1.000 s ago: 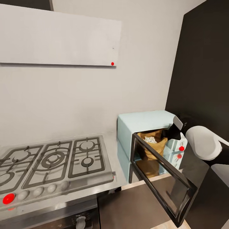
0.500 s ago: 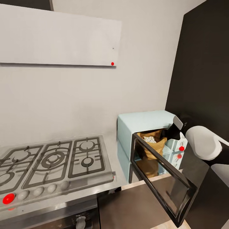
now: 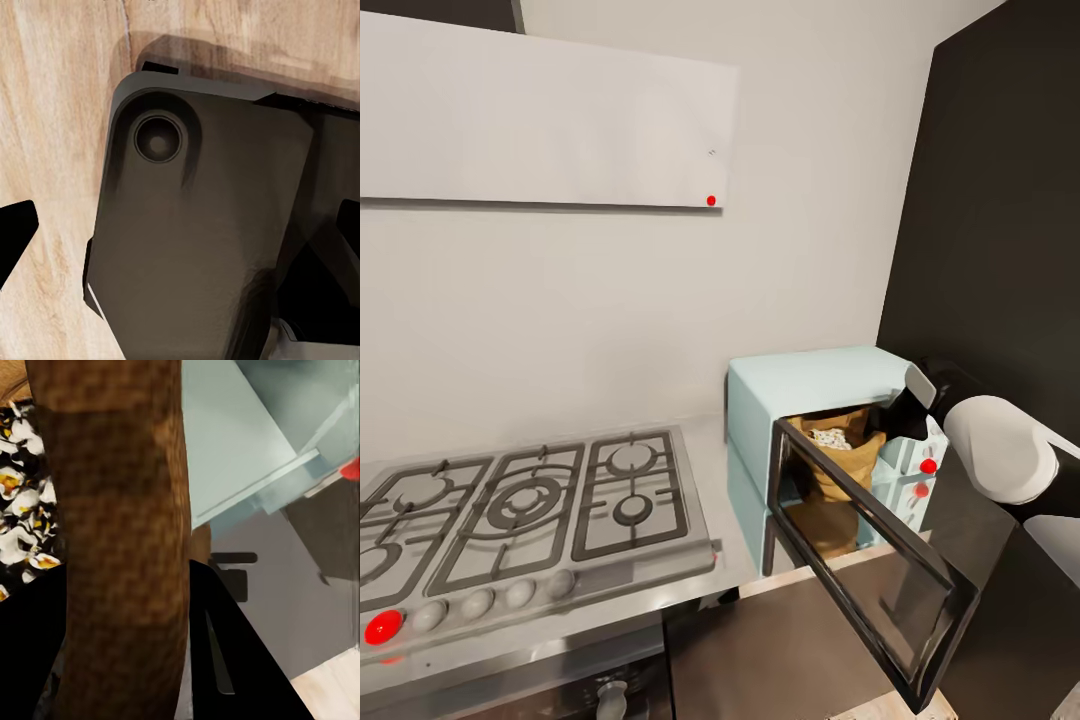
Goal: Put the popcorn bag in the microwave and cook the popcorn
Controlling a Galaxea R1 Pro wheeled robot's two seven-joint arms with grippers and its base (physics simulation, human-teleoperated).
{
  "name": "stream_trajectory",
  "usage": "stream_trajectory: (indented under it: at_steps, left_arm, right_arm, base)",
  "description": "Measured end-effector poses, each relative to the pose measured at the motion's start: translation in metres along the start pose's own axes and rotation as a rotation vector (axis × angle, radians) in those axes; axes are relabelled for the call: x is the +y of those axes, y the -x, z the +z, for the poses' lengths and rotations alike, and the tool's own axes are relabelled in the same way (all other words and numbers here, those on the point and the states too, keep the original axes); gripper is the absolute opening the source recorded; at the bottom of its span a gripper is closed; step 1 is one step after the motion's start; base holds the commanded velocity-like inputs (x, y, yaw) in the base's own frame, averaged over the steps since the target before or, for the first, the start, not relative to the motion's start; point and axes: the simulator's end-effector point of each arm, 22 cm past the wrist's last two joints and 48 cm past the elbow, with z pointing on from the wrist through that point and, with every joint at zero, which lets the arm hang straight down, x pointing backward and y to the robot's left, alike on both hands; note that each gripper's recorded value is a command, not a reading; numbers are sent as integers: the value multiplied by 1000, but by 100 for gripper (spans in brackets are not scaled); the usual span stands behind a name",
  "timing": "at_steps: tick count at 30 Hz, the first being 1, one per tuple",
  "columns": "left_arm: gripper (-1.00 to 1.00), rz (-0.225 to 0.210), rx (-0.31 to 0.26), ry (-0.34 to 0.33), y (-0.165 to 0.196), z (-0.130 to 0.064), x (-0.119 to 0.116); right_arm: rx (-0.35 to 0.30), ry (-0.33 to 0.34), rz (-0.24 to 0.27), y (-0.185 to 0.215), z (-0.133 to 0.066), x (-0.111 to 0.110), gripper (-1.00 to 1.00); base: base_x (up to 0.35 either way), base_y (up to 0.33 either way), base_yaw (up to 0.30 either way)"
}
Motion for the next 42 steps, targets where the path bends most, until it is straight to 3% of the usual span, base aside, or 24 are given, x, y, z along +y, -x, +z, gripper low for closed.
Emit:
stream_trajectory:
  at_steps: [10, 18, 21, 24, 27, 30, 31, 42]
  left_arm:
    - [100, 0, 0, 0, 0, 0, 0]
    - [100, 0, 1, -1, -1, 0, 0]
    - [100, 0, -2, -1, -1, -1, 0]
    - [100, 0, -2, -1, -1, -1, 0]
    - [100, 0, -2, 0, -1, -1, 0]
    - [100, 0, 0, 0, -1, 0, 0]
    - [100, 0, 1, 0, -1, 0, 0]
    - [100, 0, 1, 0, 0, 0, 0]
  right_arm:
    - [0, 0, 0, 0, 0, 0, -100]
    - [0, 1, 0, 0, 0, 0, -100]
    - [0, -42, -28, -2, -3, -10, -100]
    - [0, -44, -27, -2, -3, -11, -100]
    - [1, -43, -26, -2, -3, -10, -100]
    - [2, 15, 9, -1, -1, 3, -100]
    - [-1, -9, -4, 0, 0, -3, -100]
    - [-1, -5, -2, 0, 0, -2, -100]
  base:
    - [6, 9, -122]
    - [164, 209, 0]
    - [55, 54, 0]
    - [6, 6, 0]
    - [1, 1, -25]
    - [0, 0, -143]
    - [0, 0, -173]
    - [0, 0, -175]
